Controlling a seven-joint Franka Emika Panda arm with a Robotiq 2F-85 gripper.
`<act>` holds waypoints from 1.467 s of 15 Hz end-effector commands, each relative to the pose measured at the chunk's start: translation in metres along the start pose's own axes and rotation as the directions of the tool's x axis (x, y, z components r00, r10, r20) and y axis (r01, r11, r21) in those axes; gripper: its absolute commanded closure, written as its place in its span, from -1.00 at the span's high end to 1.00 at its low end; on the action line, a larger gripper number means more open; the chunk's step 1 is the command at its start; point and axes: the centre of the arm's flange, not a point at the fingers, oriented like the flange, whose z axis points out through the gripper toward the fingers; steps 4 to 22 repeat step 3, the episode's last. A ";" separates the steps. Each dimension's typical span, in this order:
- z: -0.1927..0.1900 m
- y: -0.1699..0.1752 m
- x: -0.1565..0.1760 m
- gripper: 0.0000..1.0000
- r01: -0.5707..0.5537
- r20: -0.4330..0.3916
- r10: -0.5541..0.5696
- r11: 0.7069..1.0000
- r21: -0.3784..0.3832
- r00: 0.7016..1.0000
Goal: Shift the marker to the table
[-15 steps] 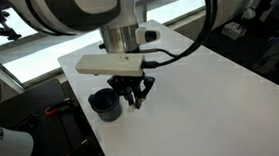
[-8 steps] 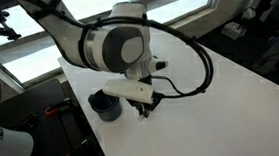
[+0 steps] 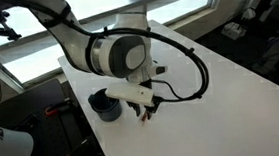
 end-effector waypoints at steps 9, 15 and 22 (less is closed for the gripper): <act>0.000 0.000 0.000 -0.07 0.000 0.000 0.000 1.000 0.000 1.000; 0.000 0.000 0.000 -0.07 0.000 0.000 0.000 1.000 0.000 1.000; 0.000 0.000 0.000 -0.07 0.000 0.000 0.000 1.000 0.000 1.000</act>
